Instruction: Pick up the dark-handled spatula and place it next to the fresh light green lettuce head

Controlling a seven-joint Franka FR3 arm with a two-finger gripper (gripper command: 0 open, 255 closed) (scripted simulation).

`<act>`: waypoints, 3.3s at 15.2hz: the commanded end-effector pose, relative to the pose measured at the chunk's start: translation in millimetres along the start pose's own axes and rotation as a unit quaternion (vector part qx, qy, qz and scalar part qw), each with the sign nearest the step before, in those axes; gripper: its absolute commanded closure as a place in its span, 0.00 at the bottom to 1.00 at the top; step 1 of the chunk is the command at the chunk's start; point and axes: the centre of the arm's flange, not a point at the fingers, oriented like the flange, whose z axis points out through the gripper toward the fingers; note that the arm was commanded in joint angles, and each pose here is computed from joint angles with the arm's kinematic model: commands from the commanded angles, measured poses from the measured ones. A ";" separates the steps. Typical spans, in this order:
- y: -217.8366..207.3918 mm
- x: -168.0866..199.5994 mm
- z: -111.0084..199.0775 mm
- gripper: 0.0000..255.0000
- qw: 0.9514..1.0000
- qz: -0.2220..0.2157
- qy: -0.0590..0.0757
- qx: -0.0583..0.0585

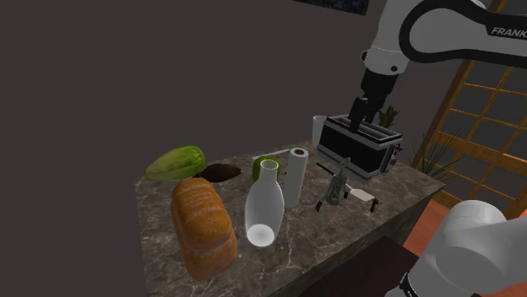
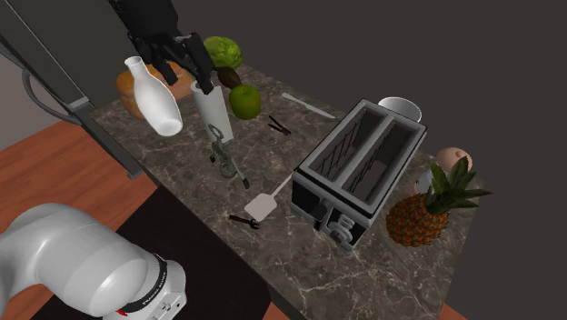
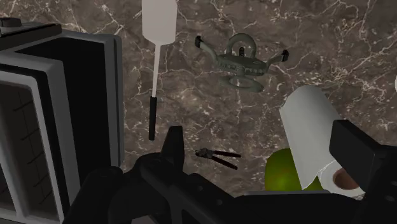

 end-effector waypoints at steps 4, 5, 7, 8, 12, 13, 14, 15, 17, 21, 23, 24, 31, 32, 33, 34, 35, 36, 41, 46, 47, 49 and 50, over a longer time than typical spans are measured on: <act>20.3 9.0 34.2 0.00 1.000 0.014 -0.003 0.007; 27.0 11.8 45.7 0.00 1.000 0.019 -0.004 0.009; 40.3 17.2 68.8 0.00 0.999 0.028 -0.006 0.013; 47.0 19.7 80.4 0.00 0.999 0.033 -0.007 0.015; 73.2 29.1 127.0 0.00 0.998 0.052 -0.011 0.024; 79.7 31.2 138.8 0.00 0.998 0.057 -0.012 0.026; 86.2 33.3 150.6 0.00 0.998 0.062 -0.013 0.028; 92.6 35.3 162.4 0.00 0.997 0.066 -0.014 0.031; 105.3 38.9 186.1 0.00 0.996 0.076 -0.016 0.035; 130.4 45.3 234.0 0.00 0.994 0.095 -0.019 0.044; 142.7 48.0 258.1 0.00 0.993 0.104 -0.021 0.048; 148.8 49.2 270.1 0.00 0.993 0.109 -0.022 0.050; 154.2 49.9 313.1 0.00 0.992 0.115 -0.024 0.053; 153.6 49.7 318.3 0.00 0.992 0.115 -0.024 0.053; 152.7 49.4 326.6 0.00 0.992 0.115 -0.024 0.053; 152.7 49.4 326.6 0.00 0.992 0.115 -0.024 0.053; 152.7 49.4 326.6 0.00 0.992 0.115 -0.024 0.053; 152.7 49.4 326.6 0.00 0.992 0.115 -0.024 0.053; 152.7 49.4 326.6 0.00 0.992 0.115 -0.024 0.053; 152.4 49.4 326.1 1.00 0.992 0.115 -0.024 0.053; 152.5 49.5 325.9 1.00 0.992 0.115 -0.024 0.053; 152.6 49.7 325.0 1.00 0.992 0.115 -0.024 0.053; 152.5 49.6 324.9 1.00 0.992 0.115 -0.024 0.053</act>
